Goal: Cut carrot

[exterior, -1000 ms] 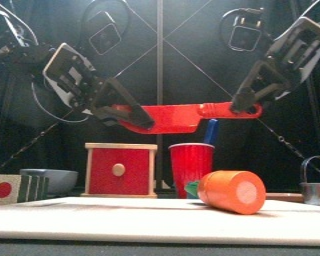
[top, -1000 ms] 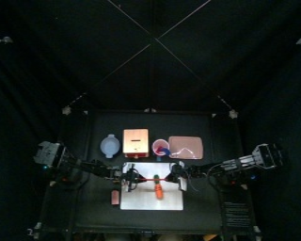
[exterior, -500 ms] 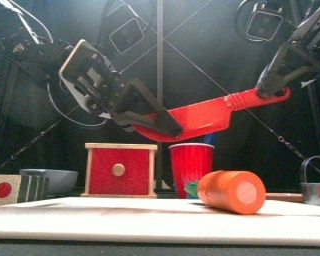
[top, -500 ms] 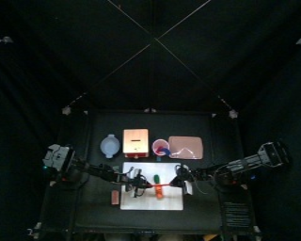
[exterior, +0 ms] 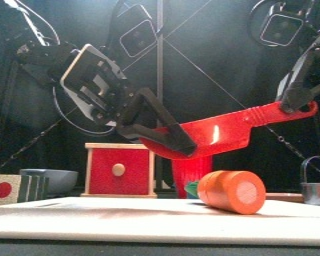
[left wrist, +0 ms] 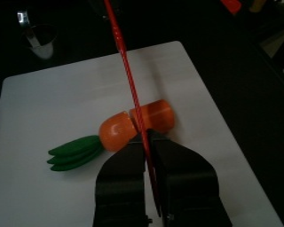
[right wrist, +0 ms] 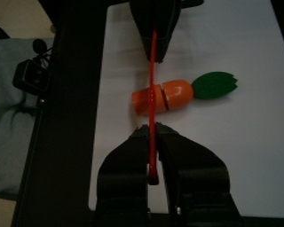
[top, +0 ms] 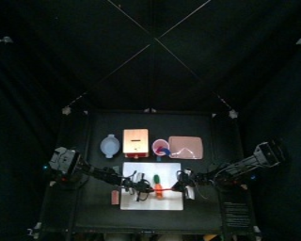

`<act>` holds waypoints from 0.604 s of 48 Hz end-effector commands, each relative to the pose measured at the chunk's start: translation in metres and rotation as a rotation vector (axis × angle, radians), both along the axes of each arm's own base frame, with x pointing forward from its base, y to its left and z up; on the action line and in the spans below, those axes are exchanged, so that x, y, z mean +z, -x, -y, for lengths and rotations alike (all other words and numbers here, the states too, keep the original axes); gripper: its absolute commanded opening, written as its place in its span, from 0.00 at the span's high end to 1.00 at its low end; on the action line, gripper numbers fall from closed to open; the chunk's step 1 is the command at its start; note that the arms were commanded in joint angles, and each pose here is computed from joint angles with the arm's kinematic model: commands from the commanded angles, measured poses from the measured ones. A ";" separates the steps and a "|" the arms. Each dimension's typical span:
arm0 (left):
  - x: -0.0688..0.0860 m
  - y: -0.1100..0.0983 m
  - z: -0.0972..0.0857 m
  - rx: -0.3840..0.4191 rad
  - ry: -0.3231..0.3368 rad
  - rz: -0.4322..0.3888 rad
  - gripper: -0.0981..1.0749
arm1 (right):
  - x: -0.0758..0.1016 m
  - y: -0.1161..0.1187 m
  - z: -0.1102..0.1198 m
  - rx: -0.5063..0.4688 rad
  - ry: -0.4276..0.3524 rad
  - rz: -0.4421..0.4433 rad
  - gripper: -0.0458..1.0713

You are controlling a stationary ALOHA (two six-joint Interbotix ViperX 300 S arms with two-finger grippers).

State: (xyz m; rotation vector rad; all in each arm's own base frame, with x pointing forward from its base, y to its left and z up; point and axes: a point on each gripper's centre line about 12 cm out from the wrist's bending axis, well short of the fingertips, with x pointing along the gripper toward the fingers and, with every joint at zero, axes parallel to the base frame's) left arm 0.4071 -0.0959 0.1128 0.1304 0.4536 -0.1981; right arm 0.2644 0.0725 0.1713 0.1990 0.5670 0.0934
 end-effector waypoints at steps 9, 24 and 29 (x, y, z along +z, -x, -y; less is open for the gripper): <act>0.010 -0.006 0.002 -0.002 0.003 0.032 0.63 | 0.001 0.000 0.003 -0.014 0.012 0.027 0.79; -0.003 -0.011 0.006 -0.010 -0.006 0.000 0.63 | -0.017 0.001 0.007 -0.027 0.038 -0.029 0.79; 0.000 -0.011 0.006 -0.010 -0.004 -0.001 0.63 | -0.018 0.001 0.009 -0.033 0.043 -0.029 0.79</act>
